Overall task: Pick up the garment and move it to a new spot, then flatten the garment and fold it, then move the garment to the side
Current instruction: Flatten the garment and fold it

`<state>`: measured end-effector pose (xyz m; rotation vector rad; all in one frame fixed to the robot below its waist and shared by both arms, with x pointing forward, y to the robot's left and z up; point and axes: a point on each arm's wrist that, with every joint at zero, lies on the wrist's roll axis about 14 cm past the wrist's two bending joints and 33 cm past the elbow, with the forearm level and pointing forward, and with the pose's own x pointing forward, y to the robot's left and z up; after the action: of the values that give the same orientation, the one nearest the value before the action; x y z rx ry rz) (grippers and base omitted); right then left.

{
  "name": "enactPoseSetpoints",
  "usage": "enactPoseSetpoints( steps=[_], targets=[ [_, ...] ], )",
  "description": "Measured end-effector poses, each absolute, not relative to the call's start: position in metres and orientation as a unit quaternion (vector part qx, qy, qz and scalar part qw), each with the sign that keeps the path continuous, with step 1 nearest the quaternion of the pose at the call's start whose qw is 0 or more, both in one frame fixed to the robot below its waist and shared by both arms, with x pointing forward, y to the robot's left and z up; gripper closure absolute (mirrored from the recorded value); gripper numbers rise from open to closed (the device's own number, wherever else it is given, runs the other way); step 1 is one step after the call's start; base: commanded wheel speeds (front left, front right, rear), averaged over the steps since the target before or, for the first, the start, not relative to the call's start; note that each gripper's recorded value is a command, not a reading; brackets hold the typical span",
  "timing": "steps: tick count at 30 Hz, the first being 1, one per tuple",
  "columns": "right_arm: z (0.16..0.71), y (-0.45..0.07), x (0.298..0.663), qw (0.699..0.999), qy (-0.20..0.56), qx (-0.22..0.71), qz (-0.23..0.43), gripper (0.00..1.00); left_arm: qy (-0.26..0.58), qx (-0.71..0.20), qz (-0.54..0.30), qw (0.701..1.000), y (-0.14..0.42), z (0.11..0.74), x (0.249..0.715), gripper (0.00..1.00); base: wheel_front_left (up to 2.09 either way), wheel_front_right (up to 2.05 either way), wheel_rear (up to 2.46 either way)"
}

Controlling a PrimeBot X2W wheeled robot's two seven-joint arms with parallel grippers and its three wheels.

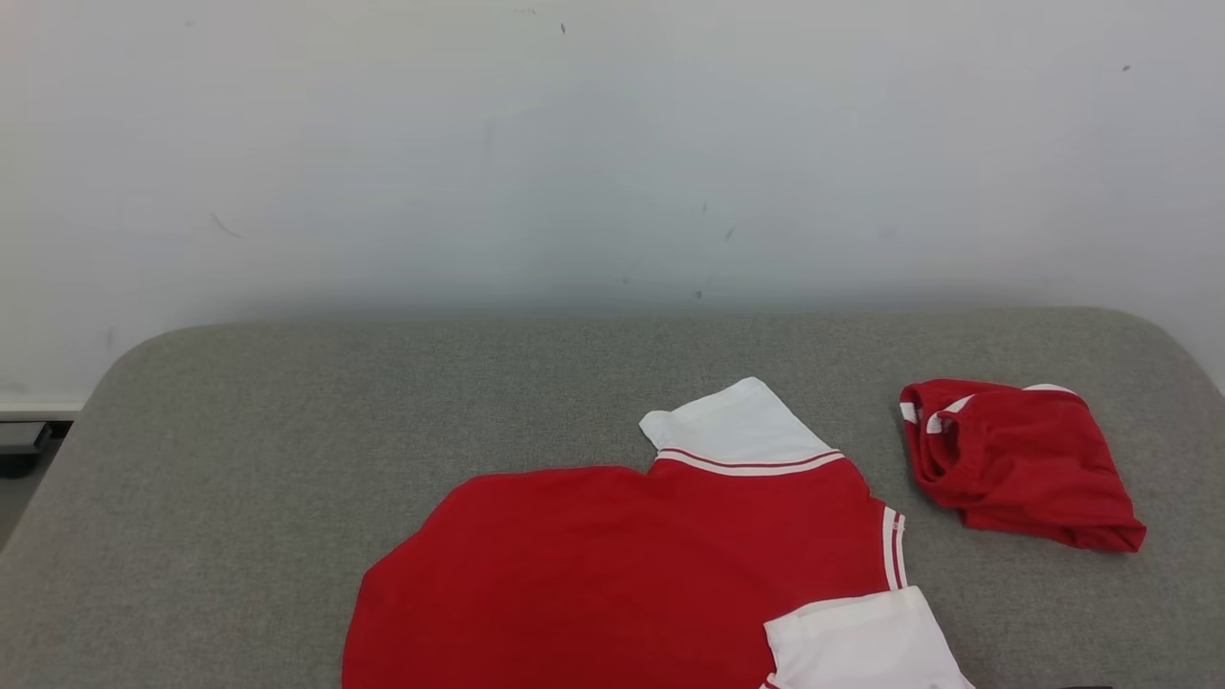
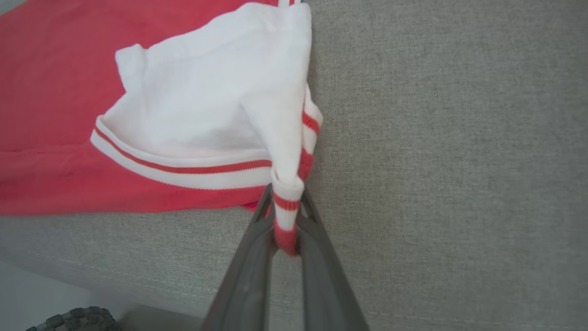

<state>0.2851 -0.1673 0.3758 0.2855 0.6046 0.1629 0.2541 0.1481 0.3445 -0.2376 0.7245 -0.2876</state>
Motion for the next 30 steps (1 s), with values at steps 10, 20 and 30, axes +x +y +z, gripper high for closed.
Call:
enactPoseSetpoints(
  steps=[10,20,30],
  targets=[
    [0.371,-0.167,0.280,0.936,0.318,0.128,0.077,0.02,0.363,-0.124,-0.130,0.914,0.150,0.343,0.249,0.00,0.00,0.00,0.00],
    [0.411,-0.163,0.298,0.943,0.258,0.191,0.090,0.00,0.307,-0.159,-0.142,0.928,0.146,0.377,0.268,0.00,0.00,0.00,0.00],
    [0.451,-0.165,0.328,0.964,0.195,0.150,0.099,0.00,0.203,-0.130,-0.117,0.963,0.168,0.423,0.303,0.00,0.00,0.00,0.00]
  ],
)
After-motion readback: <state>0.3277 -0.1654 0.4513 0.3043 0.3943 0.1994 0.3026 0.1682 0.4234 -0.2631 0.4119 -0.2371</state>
